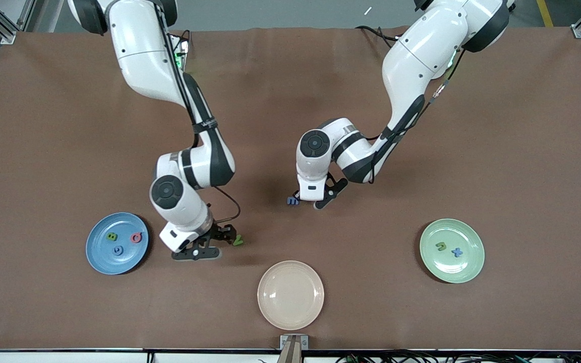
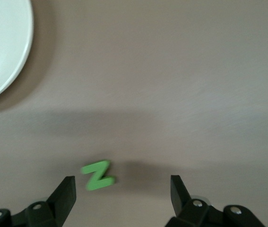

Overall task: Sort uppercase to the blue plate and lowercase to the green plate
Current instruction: 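Grasp the green Z with the right gripper while the left gripper grasps b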

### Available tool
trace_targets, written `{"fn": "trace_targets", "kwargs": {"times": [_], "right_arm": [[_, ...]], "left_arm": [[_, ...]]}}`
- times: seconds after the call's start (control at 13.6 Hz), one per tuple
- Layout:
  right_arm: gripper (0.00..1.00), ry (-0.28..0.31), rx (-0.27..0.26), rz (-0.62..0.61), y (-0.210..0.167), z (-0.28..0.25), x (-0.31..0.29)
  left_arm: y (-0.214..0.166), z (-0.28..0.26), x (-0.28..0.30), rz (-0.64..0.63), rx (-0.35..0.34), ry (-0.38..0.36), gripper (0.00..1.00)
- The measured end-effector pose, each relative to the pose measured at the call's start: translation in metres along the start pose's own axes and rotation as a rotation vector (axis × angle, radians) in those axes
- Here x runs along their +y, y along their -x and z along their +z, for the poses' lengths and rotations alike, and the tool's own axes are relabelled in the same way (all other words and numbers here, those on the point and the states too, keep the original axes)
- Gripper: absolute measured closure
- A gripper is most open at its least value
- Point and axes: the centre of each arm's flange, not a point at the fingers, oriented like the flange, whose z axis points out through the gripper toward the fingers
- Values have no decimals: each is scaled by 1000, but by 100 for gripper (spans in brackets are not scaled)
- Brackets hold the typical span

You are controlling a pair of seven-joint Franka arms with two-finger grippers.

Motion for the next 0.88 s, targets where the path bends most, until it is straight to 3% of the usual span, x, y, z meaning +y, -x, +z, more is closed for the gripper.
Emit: {"fn": "trace_targets", "kwargs": {"times": [0.22,0.44,0.66,0.74,0.88], "right_arm": [[11,-18,45,20,16,37,-27],[15,-13,46,25,25,54,-33],[20,-13,49,22,24,53,-34],[27,-11,51,19,23,52,-34],[54,-7,55,18,22,51,-32]], "left_arm": [[-47,-18,6,-50,58,32,73],[-106,-56,3,-63,116,69,73],[-172,-96,-18,-22,159,26,73],[-193,-105,-28,10,167,2,73],[-233,-117,-50,64,176,-28,73]]}}
